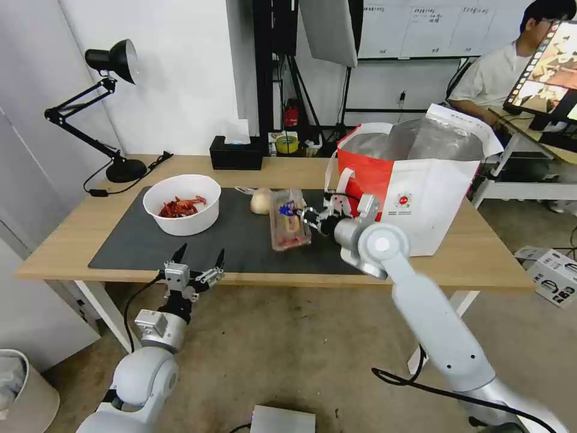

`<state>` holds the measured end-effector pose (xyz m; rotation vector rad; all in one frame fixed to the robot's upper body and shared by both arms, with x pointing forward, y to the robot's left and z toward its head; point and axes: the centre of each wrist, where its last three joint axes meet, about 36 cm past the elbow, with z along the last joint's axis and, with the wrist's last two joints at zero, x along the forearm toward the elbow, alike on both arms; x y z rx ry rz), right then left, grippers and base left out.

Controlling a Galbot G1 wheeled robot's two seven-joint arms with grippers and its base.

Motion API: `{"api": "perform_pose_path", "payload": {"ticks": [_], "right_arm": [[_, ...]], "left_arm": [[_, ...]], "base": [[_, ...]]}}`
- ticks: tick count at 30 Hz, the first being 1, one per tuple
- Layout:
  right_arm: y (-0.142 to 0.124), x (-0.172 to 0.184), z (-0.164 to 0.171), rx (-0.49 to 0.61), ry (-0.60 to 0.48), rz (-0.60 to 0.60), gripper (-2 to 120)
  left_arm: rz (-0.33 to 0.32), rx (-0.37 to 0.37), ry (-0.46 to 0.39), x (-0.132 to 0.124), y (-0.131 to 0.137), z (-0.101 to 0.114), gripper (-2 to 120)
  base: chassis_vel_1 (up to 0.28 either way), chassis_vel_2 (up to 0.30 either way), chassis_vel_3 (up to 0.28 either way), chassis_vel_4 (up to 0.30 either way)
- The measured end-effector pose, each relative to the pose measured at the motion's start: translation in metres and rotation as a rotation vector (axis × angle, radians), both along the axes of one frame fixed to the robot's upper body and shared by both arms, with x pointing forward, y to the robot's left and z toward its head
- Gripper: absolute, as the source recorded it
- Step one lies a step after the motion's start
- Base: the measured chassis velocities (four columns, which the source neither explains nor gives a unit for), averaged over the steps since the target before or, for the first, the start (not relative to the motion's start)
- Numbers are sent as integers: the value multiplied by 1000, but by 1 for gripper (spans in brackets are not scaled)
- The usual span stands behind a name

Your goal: Pick up the trash from the table and place it into the takeout bag.

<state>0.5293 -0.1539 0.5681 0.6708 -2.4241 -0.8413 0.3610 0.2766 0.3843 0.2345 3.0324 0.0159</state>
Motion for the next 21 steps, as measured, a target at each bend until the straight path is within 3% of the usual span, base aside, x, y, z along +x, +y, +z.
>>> {"api": "perform_pose_path", "payload": {"ticks": [9,12,18,21], "right_arm": [[2,-5,74,84,-115,15,0],[-10,0,105,112,-162,-6,0],[-28,6,131,123,-204,-61,0],[-51,11,152,105,-237,-134,0]], "left_arm": [[22,2,-2,-9,5,1,100],[27,4,-1,-11,7,2,100],[30,0,-2,-11,7,2,100],[30,-5,-1,-11,5,1,100]], "base": [[0,0,0,0],[0,0,0,0],[0,0,0,0],[0,0,0,0]]}}
